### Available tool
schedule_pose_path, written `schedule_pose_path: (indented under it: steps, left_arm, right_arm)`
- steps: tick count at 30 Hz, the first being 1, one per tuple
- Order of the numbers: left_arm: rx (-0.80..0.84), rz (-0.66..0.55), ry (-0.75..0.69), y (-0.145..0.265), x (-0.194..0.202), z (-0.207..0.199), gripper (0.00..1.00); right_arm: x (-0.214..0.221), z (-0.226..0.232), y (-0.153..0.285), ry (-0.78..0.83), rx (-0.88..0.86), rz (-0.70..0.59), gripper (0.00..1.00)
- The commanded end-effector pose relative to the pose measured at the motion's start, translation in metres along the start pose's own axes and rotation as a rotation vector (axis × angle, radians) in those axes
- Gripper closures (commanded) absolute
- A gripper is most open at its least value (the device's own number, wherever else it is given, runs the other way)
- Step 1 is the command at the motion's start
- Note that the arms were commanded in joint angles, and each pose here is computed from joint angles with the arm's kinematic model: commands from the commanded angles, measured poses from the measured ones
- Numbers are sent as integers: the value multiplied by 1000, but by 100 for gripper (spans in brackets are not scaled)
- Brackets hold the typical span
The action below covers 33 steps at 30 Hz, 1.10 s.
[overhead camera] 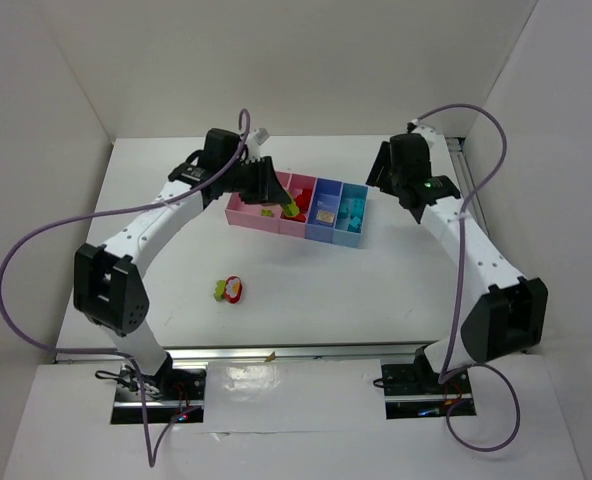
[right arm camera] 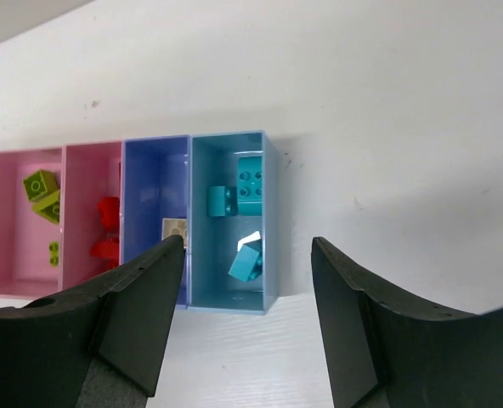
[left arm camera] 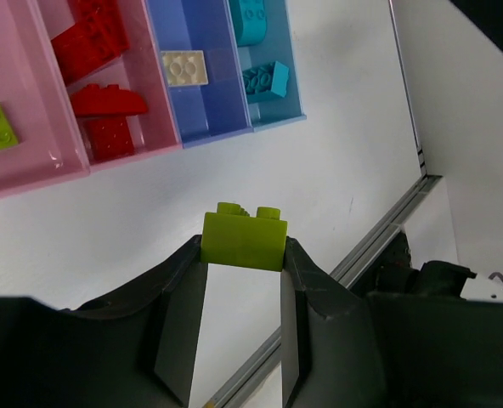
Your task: Sort the legos into containers by color
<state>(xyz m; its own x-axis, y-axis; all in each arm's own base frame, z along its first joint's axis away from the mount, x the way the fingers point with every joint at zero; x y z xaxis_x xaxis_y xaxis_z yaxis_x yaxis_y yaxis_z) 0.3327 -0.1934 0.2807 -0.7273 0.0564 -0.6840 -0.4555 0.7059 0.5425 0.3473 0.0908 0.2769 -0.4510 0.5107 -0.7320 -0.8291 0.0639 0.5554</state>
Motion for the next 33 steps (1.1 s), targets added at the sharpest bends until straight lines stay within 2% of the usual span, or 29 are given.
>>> schedule_pose_path:
  steps: [1,5,9,13,15,19,24,29,30,31,33]
  left_arm:
    - [11,-51,-26,-12,-23,-12,100]
    - [27,0,-19,-49,-25,-5,100]
    - [98,-4,-25,-72,-29,-4,100]
    - [101,17,-5,-94,-33,5,100]
    - [76,18,-12,-95,-35,7,100]
    - [-119,3,-22,-81,-38,16,100]
    - [-303,-43,123,-45,-39,73,100]
    - [-385,-45,192,-45,-34,100,100]
    - [-399,-56,206,-46,-35,106,93]
    - [-399,-56,206,-46,-35,106,79]
    - [-404,-71,218,-48,-42,112,44]
  right_arm:
    - [4,-23,12,-3,84,-14,31]
    - [-2,-42,24,-14,121,2,27]
    - [-5,-47,30,-9,159,14,26]
    - [-10,-50,32,-20,168,-6,25]
    - [-12,-53,32,-26,176,-9,25]
    - [-10,-55,25,-26,187,11,25]
    - [-5,-53,7,-20,167,55,25]
    - [-5,-48,-3,-23,146,70,25]
    - [-6,-46,-3,-26,131,68,25]
    - [-5,-45,-3,-26,124,74,25]
    - [-6,-44,-3,-29,111,72,25]
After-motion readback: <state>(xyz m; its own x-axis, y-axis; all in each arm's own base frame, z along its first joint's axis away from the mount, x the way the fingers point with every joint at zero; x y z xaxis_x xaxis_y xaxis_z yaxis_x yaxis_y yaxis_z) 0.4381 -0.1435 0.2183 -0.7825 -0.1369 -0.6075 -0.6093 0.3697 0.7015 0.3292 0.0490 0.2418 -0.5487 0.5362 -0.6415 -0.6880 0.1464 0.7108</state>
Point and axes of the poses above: each gripper's point midway between its finger pads, its own y axis back along the fingers, its own z axis along the line the jaws close on, x = y × z, the point moved 9 cm from there along y, back along the fingers, and after that the axes turned 12 degrees about -y, right-handed, at the moved point
